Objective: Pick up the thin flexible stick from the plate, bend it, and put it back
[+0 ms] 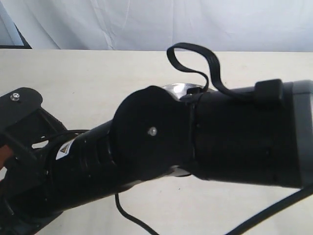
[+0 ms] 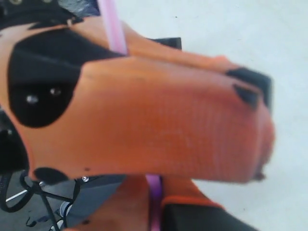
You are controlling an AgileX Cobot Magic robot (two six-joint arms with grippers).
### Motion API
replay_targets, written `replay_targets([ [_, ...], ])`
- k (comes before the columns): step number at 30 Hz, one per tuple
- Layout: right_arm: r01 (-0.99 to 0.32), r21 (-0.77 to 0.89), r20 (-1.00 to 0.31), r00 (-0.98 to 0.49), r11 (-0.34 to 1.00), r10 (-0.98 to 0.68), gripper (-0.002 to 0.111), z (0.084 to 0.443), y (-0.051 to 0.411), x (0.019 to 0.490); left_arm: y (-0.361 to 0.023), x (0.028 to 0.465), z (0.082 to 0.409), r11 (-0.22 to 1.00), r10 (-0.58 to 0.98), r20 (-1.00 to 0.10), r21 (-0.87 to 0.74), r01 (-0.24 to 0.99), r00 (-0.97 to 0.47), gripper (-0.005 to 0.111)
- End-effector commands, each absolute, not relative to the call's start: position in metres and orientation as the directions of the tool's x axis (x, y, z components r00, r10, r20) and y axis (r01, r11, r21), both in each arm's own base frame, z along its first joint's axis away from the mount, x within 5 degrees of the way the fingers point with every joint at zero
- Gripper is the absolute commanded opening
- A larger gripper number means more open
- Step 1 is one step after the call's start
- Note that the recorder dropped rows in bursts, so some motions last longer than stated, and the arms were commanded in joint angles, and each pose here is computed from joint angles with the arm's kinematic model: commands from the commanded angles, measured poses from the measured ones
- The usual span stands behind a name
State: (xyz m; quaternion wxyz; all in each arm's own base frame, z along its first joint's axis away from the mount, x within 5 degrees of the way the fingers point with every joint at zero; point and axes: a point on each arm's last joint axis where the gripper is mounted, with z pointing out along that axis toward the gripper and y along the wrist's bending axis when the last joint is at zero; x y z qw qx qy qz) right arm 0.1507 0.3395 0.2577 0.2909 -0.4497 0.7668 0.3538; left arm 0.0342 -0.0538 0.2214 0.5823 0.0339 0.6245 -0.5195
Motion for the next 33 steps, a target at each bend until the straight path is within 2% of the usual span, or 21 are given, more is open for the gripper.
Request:
replay_targets([
  [1,-0.897,0.251,-0.768,-0.414,0.364,-0.489,0.0,0.256,0.333,0.157,-0.055,0.029,0.233,0.367,-0.61,-0.718,-0.631,0.683,-0.336,0.003],
  [7,-0.91,0.259,-0.758,-0.399,0.323,-0.516,0.0,0.262,0.329,0.151,-0.053,0.031,0.232,0.385,-0.623,-0.709,-0.646,0.66,-0.33,0.031],
  [9,-0.91,0.259,-0.76,-0.398,0.322,-0.514,0.0,0.263,0.329,0.151,-0.052,0.032,0.233,0.378,-0.634,-0.698,-0.655,0.654,-0.333,0.035],
  [12,-0.912,0.266,-0.752,-0.4,0.313,-0.524,0.0,0.262,0.329,0.15,-0.052,0.032,0.232,0.385,-0.627,-0.705,-0.65,0.656,-0.331,0.027],
  [15,-0.915,0.289,-0.731,-0.4,0.281,-0.553,0.0,0.263,0.327,0.144,-0.053,0.032,0.231,0.401,-0.611,-0.722,-0.635,0.661,-0.324,0.003],
  [16,-0.916,0.3,-0.724,-0.401,0.268,-0.56,0.0,0.264,0.326,0.142,-0.053,0.032,0.231,0.413,-0.601,-0.733,-0.625,0.663,-0.317,0.0],
  [24,-0.927,0.296,-0.758,-0.375,0.231,-0.534,0.0,0.288,0.316,0.134,-0.052,0.034,0.226,0.493,-0.549,-0.785,-0.581,0.648,-0.286,0.0],
  [33,-0.932,0.281,-0.759,-0.362,0.228,-0.541,0.0,0.287,0.315,0.134,-0.053,0.033,0.227,0.473,-0.557,-0.776,-0.589,0.655,-0.295,0.0],
])
